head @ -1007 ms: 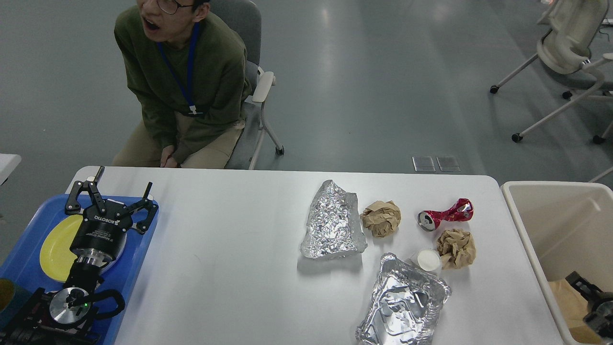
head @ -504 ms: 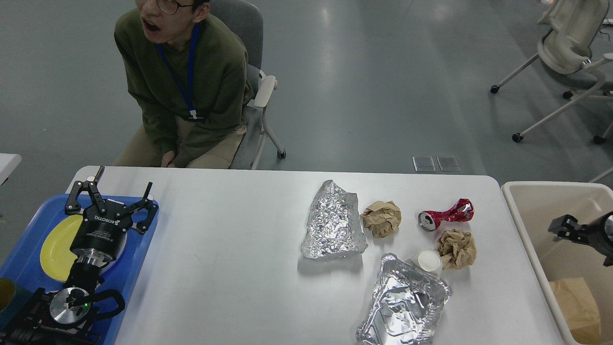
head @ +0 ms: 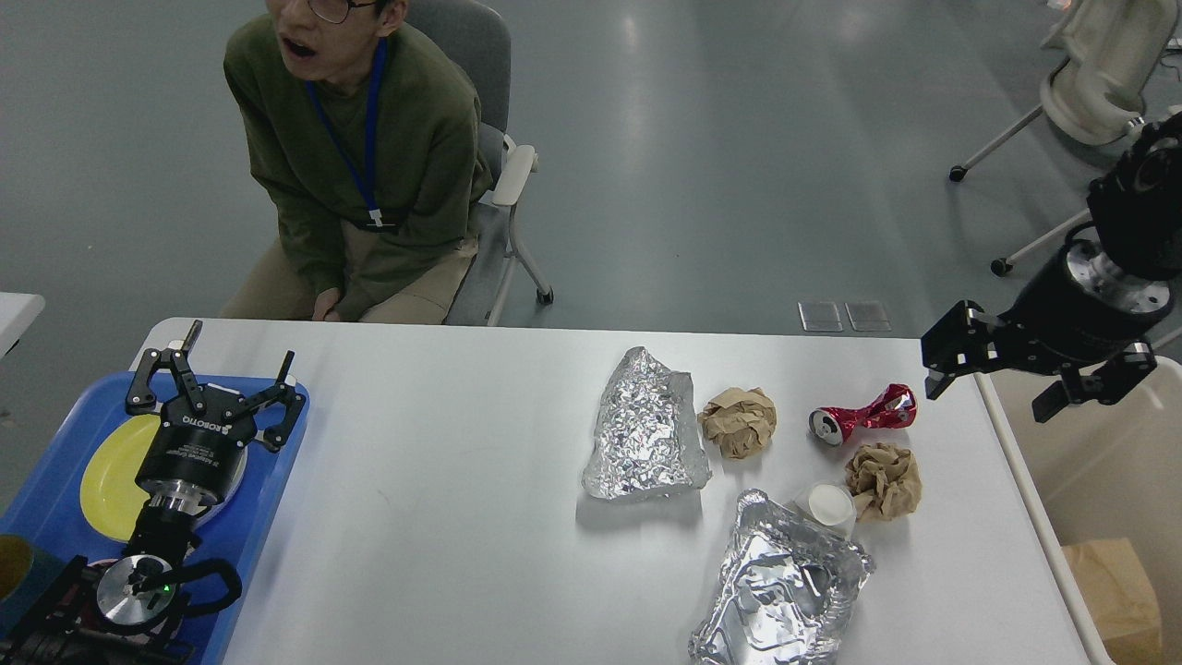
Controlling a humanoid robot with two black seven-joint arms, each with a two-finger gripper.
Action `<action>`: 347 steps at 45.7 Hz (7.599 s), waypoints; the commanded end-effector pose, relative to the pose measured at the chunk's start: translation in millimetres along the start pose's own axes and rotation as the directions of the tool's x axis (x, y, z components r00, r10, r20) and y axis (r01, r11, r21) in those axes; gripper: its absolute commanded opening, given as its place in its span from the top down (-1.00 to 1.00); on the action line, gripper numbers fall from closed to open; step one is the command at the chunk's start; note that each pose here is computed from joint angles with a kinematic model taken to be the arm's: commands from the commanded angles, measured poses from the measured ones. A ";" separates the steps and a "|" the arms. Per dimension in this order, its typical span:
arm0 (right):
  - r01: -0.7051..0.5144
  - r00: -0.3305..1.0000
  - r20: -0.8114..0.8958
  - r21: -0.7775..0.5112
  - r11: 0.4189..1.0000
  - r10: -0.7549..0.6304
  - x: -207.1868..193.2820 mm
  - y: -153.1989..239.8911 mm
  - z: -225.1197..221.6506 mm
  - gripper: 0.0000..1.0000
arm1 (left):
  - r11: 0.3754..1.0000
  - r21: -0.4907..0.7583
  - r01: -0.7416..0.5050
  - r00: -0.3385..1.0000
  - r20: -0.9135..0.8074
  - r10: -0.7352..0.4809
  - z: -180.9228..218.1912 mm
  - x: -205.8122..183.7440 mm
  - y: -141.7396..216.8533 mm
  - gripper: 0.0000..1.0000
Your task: Tidy desktop
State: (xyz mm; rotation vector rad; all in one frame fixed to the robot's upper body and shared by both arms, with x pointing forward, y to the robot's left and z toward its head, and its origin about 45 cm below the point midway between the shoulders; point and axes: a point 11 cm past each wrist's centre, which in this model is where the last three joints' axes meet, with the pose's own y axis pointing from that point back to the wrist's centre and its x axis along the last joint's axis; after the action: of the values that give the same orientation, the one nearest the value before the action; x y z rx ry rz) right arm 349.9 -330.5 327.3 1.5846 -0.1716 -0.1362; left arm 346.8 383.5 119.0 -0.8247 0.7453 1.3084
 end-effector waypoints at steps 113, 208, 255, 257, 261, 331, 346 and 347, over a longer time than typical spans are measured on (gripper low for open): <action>-0.024 0.998 0.060 0.132 0.991 0.016 -104.8 -266.2 -138.1 -0.13 | 1.000 0.001 0.002 1.000 0.000 -0.002 -0.2 -0.2 0.0 -0.93; -0.155 0.977 0.160 0.088 0.984 0.140 -45.3 9.4 -25.6 1.00 | 1.000 0.002 0.000 1.000 0.000 0.000 -0.4 0.3 0.6 -0.93; -0.553 0.691 0.285 -0.383 0.740 0.664 -17.2 -251.2 242.0 1.00 | 1.000 0.001 0.000 1.000 0.000 0.000 -0.2 0.0 0.0 -0.93; -0.578 0.677 0.263 -0.389 0.717 0.688 -17.4 -256.1 243.1 1.00 | 1.000 0.000 -0.001 1.000 0.000 0.001 0.0 0.5 0.6 -0.93; -0.595 0.681 0.239 -0.372 0.713 0.693 -25.8 -276.3 229.4 1.00 | 1.000 0.000 0.000 1.000 0.000 0.000 0.0 0.3 0.6 -0.93; -0.401 0.830 0.302 -0.260 0.878 0.469 -3.0 -206.9 174.7 -1.00 | 1.000 0.001 0.002 1.000 0.000 -0.002 -0.2 -0.2 0.0 -0.93; -0.126 0.956 0.262 -0.048 0.991 0.134 3.4 -108.8 79.6 -1.00 | 1.000 0.001 0.002 1.000 0.000 -0.002 -0.2 -0.2 0.0 -0.93; -0.098 0.963 0.247 -0.037 0.995 0.104 1.4 -105.5 71.0 -1.00 | 1.000 0.001 0.002 1.000 0.000 -0.002 -0.2 -0.2 0.0 -0.93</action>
State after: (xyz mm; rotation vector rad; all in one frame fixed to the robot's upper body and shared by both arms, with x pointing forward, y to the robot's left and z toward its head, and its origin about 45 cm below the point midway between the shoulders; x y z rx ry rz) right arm 338.9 -434.2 197.0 1.4526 -0.5749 -0.2011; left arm 346.8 383.5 119.2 -0.8247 0.7443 1.3071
